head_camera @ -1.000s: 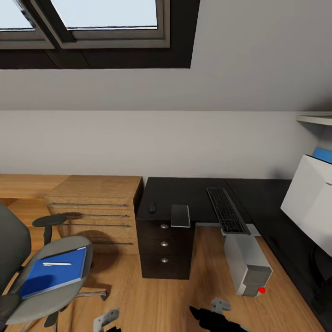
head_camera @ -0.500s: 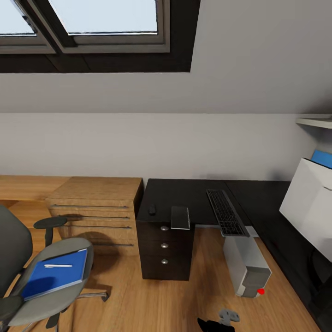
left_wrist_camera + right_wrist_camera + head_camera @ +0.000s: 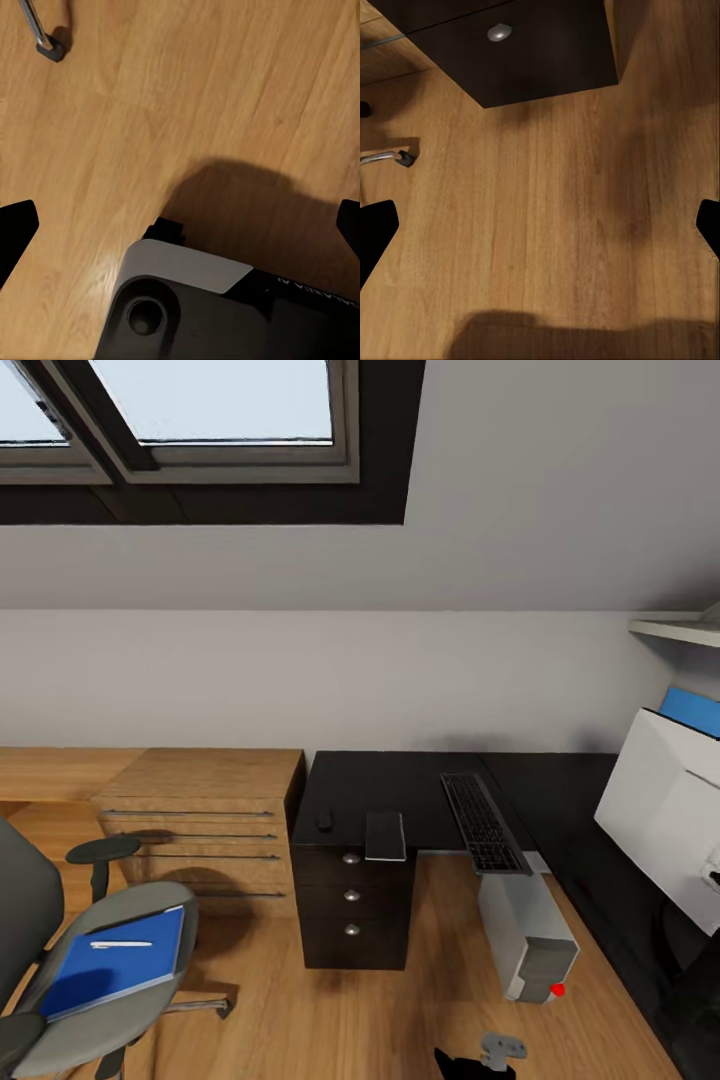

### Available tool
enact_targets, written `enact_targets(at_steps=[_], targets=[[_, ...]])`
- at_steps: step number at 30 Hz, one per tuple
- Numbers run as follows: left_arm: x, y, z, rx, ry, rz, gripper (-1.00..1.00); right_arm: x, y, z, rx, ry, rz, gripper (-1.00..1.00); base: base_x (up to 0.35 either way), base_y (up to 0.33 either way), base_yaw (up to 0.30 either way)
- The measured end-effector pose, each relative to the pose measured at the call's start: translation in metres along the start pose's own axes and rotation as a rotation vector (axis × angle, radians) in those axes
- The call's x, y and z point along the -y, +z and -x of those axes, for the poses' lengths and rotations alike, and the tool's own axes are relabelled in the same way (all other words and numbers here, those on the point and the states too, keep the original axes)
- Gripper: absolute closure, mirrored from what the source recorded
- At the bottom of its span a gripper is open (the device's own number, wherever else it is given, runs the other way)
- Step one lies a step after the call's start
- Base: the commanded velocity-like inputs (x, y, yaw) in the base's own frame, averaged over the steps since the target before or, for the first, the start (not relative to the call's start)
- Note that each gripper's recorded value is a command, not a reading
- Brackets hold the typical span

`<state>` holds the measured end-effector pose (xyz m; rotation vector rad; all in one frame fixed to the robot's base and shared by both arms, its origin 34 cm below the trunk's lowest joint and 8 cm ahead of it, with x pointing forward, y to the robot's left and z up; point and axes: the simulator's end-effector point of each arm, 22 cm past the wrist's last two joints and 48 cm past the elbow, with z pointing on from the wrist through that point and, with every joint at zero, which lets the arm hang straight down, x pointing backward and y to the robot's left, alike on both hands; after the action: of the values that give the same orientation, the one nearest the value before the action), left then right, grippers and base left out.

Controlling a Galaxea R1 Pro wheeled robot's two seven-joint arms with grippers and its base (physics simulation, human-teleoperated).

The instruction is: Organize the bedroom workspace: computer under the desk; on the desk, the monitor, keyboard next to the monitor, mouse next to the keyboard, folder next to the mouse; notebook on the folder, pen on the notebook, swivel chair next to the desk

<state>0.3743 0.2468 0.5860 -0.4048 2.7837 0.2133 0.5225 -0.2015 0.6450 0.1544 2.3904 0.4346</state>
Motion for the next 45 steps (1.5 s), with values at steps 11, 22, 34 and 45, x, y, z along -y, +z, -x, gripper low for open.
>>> enact_targets(at_steps=[11, 22, 34, 45], targets=[[-0.025, -0.009, -0.029, -0.057, 0.019, 0.052, -1.00, -0.006, -0.012, 0.008, 0.027, -0.011, 0.001, -1.00, 0.000, 0.000, -0.128], [-0.045, -0.018, -0.060, -0.112, 0.042, 0.063, -1.00, -0.010, -0.025, 0.014, 0.050, -0.023, 0.000, -1.00, 0.000, 0.000, -0.281], [-0.052, -0.027, -0.055, -0.046, 0.028, 0.016, -1.00, -0.018, -0.037, 0.015, 0.054, -0.025, 0.005, -1.00, 0.000, 0.000, -0.258], [-0.053, -0.037, -0.055, -0.040, 0.026, 0.011, -1.00, -0.026, -0.046, 0.018, 0.054, -0.024, 0.010, -1.00, 0.000, 0.000, -0.046]])
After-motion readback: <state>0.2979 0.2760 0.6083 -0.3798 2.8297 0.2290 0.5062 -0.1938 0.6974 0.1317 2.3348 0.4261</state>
